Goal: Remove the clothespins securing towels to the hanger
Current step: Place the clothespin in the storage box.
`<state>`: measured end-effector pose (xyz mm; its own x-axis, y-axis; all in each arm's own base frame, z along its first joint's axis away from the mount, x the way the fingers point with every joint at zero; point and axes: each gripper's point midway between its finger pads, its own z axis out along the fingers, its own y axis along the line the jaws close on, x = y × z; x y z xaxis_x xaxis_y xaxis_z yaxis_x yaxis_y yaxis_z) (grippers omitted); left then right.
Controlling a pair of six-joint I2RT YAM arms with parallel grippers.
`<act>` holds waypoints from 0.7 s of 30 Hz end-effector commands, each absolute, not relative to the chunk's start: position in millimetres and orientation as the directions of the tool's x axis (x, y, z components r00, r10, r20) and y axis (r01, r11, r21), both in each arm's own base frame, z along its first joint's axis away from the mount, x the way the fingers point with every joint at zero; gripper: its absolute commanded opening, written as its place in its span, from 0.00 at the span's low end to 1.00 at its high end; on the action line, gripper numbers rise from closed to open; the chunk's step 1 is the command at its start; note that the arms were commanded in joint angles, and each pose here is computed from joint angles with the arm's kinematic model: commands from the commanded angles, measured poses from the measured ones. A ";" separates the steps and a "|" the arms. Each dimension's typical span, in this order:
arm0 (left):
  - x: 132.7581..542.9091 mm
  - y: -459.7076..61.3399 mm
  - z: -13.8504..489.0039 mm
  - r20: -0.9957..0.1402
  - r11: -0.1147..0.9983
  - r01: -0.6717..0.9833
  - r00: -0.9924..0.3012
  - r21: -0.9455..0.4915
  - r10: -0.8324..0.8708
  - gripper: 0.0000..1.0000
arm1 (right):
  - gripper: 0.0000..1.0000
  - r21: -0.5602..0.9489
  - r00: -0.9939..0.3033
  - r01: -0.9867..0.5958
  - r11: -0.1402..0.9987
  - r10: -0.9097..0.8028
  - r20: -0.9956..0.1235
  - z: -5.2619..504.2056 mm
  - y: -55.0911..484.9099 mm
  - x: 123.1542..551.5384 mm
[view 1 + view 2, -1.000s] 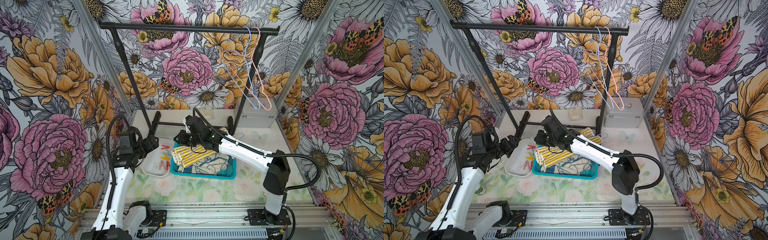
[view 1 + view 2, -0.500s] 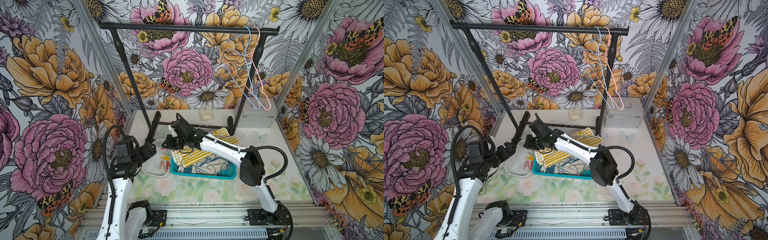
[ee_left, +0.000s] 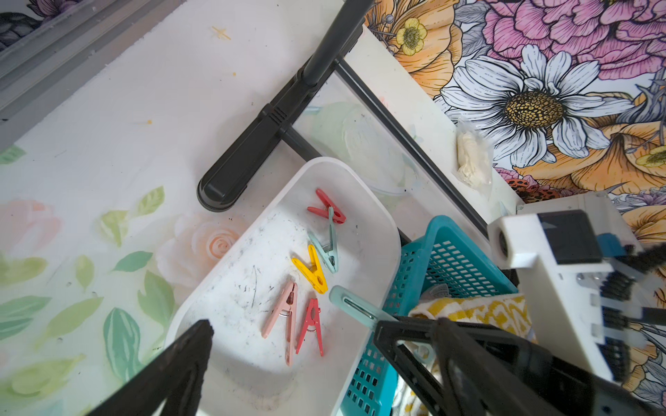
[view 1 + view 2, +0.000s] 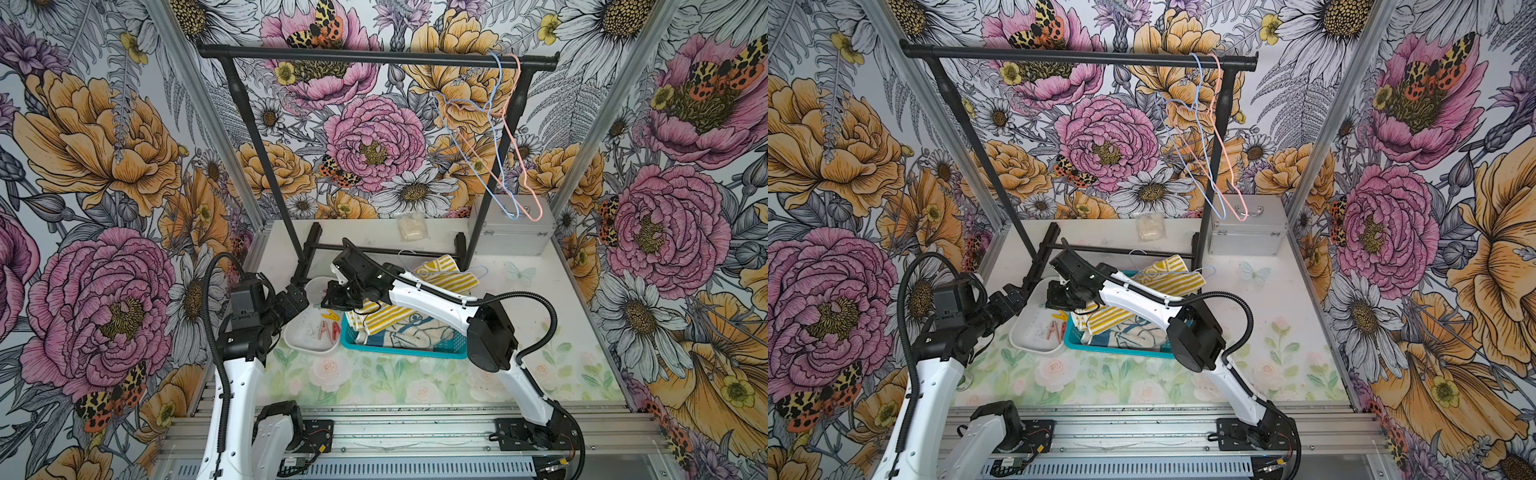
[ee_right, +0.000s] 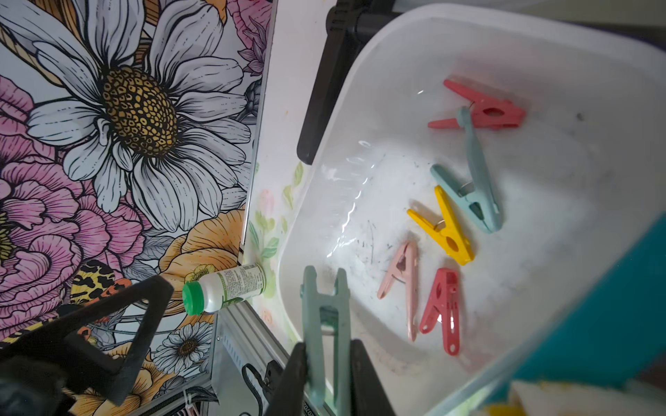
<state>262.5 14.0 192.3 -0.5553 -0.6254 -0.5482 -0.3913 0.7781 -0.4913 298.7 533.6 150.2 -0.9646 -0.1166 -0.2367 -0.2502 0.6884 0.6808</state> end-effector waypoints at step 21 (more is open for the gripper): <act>266.2 16.4 200.0 -0.558 0.780 -0.384 -0.547 -0.495 -0.624 0.97 | 0.40 0.634 -0.961 -0.246 0.733 -0.101 -0.255 143.7 526.7 307.5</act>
